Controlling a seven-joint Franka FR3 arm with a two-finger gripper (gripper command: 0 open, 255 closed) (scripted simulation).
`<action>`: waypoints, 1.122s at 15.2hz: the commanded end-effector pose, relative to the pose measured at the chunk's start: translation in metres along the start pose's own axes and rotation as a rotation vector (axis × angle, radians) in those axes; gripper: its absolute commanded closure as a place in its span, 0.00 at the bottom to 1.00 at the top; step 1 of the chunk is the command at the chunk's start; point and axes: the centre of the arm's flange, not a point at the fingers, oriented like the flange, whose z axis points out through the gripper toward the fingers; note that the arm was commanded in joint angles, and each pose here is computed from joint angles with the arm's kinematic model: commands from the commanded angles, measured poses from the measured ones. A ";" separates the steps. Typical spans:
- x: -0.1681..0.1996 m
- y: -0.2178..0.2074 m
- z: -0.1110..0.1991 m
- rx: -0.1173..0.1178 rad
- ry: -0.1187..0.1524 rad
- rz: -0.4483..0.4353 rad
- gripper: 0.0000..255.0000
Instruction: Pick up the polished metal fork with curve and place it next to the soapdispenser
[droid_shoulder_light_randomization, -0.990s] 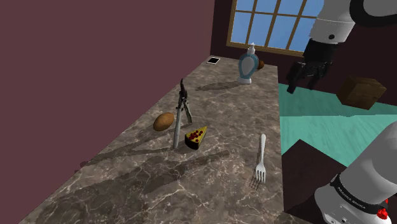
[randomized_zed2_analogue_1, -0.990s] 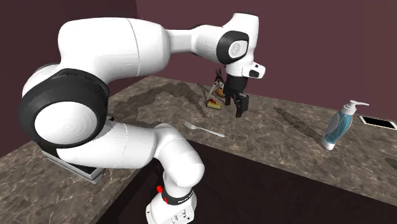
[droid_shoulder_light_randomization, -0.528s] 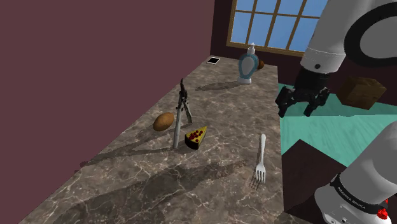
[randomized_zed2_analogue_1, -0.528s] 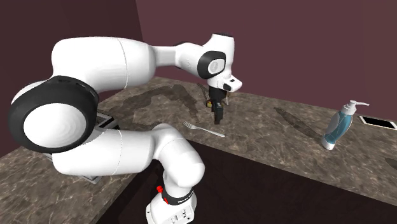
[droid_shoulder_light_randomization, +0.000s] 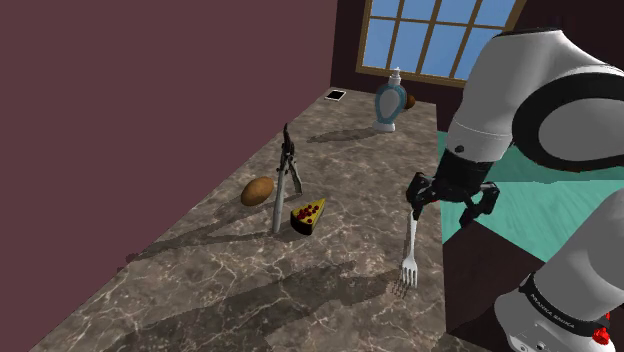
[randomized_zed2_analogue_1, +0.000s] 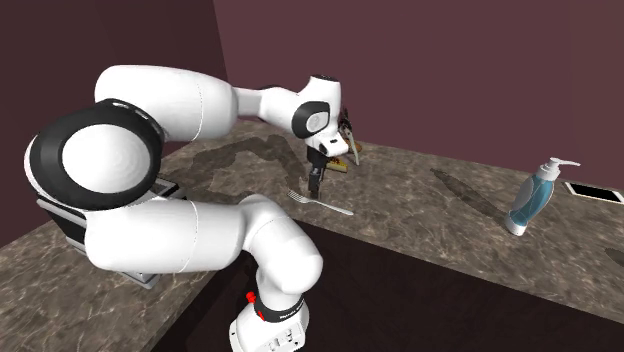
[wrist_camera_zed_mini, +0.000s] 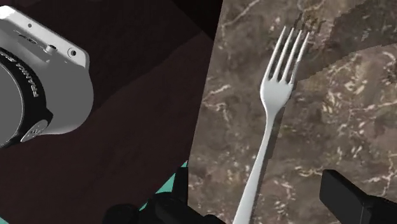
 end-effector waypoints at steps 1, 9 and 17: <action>-0.017 -0.013 0.020 0.002 -0.008 0.080 0.00; -0.040 -0.038 0.068 0.002 -0.021 0.201 0.00; -0.040 -0.038 0.086 0.002 -0.021 0.201 0.00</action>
